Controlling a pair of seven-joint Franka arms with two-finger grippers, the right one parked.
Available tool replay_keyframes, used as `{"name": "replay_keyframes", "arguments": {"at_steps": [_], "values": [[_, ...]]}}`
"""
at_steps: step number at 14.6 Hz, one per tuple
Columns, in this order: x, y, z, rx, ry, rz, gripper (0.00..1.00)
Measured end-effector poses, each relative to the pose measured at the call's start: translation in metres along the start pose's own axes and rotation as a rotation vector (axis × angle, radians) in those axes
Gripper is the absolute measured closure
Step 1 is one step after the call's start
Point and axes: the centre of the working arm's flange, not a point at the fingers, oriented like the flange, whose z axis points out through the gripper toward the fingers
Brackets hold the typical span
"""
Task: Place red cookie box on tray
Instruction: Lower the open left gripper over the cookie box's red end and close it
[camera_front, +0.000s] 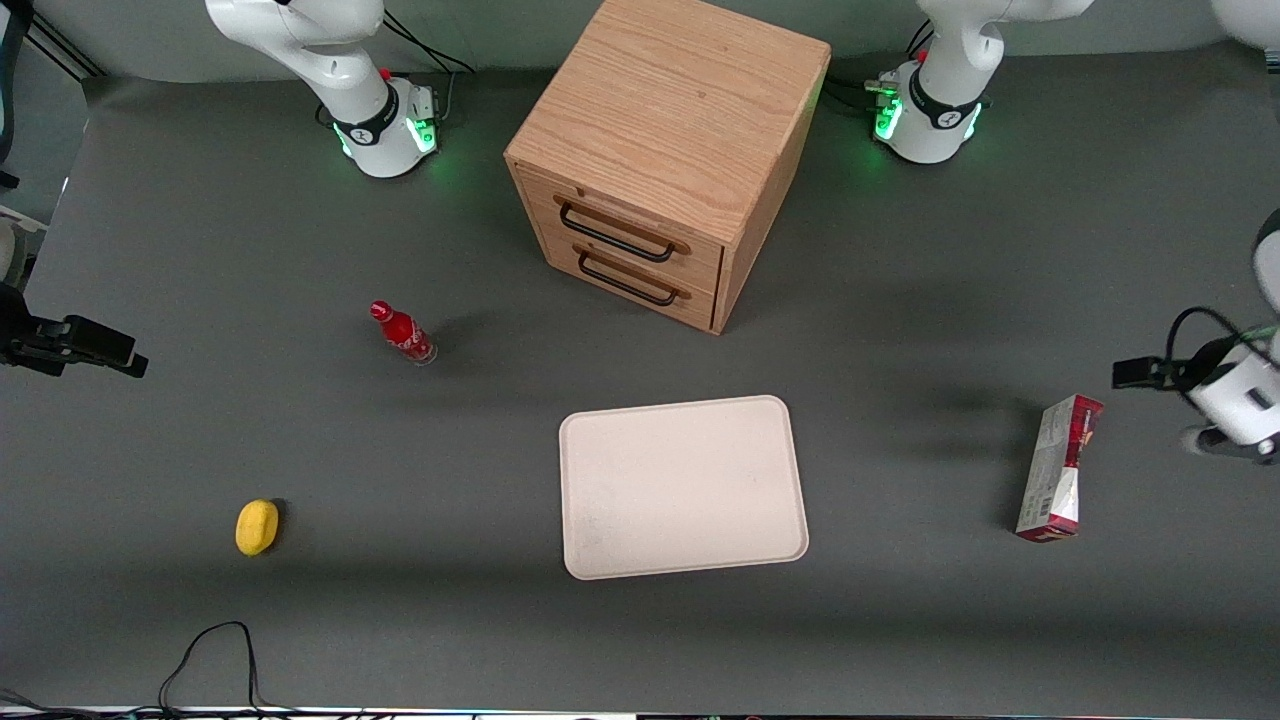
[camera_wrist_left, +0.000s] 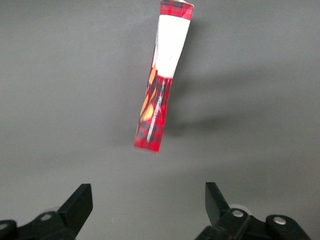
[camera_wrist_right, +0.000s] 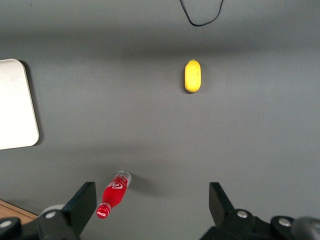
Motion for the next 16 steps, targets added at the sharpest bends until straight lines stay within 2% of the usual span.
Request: {"name": "replay_keyframes", "arguments": {"at_steps": [3,6,14,16], "values": [[0.030,0.001,0.070,-0.026,0.016,0.062,0.00],[0.047,0.002,0.123,-0.013,0.008,0.088,0.00],[0.053,0.003,0.136,-0.014,0.021,0.103,0.00],[0.053,0.004,0.136,-0.016,0.023,0.102,0.03]]}}
